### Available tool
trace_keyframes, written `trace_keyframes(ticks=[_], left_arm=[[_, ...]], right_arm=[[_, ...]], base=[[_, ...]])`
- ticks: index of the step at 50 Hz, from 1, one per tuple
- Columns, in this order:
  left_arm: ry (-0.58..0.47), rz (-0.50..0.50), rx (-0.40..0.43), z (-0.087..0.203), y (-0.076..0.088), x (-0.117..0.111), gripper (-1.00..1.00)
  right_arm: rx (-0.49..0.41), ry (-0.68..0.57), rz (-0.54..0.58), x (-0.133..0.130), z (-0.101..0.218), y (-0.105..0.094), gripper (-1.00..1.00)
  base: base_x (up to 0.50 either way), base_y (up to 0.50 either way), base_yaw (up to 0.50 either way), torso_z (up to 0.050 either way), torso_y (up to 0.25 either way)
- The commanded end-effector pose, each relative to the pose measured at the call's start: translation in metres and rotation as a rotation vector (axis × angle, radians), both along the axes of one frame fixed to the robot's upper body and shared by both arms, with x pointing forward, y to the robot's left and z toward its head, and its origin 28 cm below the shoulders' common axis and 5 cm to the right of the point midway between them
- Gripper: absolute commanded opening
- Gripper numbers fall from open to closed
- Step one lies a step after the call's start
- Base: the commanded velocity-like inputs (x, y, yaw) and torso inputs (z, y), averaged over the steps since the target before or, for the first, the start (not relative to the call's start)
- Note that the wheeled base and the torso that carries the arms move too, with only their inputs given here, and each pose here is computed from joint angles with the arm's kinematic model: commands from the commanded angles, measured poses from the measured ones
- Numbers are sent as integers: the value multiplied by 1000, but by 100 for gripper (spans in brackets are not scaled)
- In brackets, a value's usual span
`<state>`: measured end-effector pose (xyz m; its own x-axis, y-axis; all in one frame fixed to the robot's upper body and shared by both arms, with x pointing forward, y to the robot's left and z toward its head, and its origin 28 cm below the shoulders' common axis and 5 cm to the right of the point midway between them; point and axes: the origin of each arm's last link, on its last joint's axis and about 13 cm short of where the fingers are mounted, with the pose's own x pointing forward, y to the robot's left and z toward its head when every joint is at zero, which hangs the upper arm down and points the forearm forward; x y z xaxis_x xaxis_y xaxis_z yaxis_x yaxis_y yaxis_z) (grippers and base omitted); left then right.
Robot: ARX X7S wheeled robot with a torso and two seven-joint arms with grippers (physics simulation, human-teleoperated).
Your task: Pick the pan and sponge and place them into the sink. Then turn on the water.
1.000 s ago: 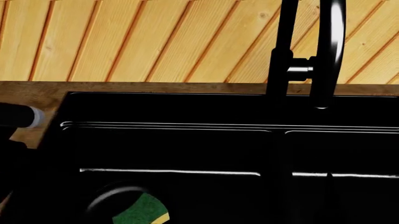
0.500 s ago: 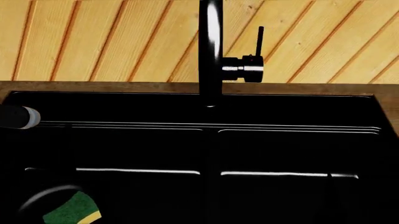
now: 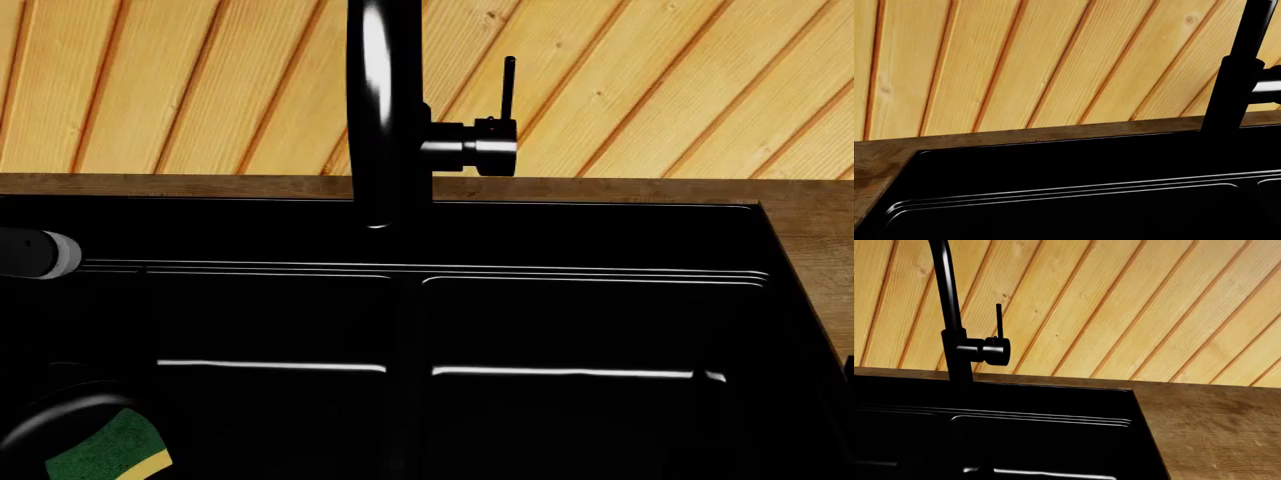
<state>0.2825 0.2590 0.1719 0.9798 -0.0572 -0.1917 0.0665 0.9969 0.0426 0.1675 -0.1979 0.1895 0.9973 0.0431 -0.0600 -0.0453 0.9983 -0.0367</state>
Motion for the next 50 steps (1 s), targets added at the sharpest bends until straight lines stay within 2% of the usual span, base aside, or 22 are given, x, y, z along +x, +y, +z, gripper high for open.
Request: trace_keyframes(ticks=[1, 5, 8, 15, 17, 21, 22, 27, 33, 35, 37, 38, 39, 41, 47, 49, 50], left_arm=[[4, 9, 0, -2, 1, 1, 100], [2, 12, 2, -1, 2, 2, 100], [0, 13, 3, -1, 3, 2, 100], [-2, 15, 7, -2, 2, 5, 100], [-35, 9, 40, -2, 2, 4, 100], [-26, -13, 6, -1, 3, 3, 100], [-4, -22, -38, 0, 3, 4, 100], [-9, 1, -18, -2, 5, 7, 100], [-11, -1, -47, 2, 7, 8, 100], [-102, -1, 41, 4, 7, 9, 100], [-67, 13, -14, 6, 7, 9, 100], [-70, -3, -8, 7, 5, 10, 100], [-126, -19, 54, 8, 3, 10, 100], [-85, -20, 7, 8, 3, 11, 100], [-51, -19, -35, 9, 6, 15, 100], [-46, -5, -73, 11, 8, 16, 100], [-55, -12, -48, 11, 9, 16, 100]], right_arm=[[-3, -3, 6, 3, 0, 1, 100], [6, -4, 1, 6, 2, 2, 100], [11, -27, 19, 18, 14, 9, 100], [-2, 15, 73, 71, 23, 22, 100], [-8, 20, 93, 83, 25, 26, 100], [4, 18, 115, 102, 29, 30, 100], [20, 21, 118, 108, 30, 32, 100], [18, 31, 140, 133, 37, 39, 100], [27, 35, 173, 160, 44, 44, 100], [28, 40, 182, 168, 47, 45, 100], [26, 44, 183, 175, 49, 44, 100], [27, 43, 188, 179, 52, 43, 100], [30, 41, 192, 182, 55, 43, 100], [36, 49, 205, 187, 57, 44, 100], [24, 64, 225, 204, 59, 47, 100], [24, 57, 228, 208, 62, 48, 100], [21, 53, 230, 211, 64, 48, 100]], base=[[0, 0, 0, 0, 0], [1, 0, 0, 0, 0], [0, 0, 0, 0, 0], [0, 0, 0, 0, 0], [0, 0, 0, 0, 0], [0, 0, 0, 0, 0], [0, 0, 0, 0, 0], [0, 0, 0, 0, 0], [0, 0, 0, 0, 0], [0, 0, 0, 0, 0], [0, 0, 0, 0, 0], [0, 0, 0, 0, 0], [0, 0, 0, 0, 0], [0, 0, 0, 0, 0], [0, 0, 0, 0, 0], [0, 0, 0, 0, 0], [0, 0, 0, 0, 0]])
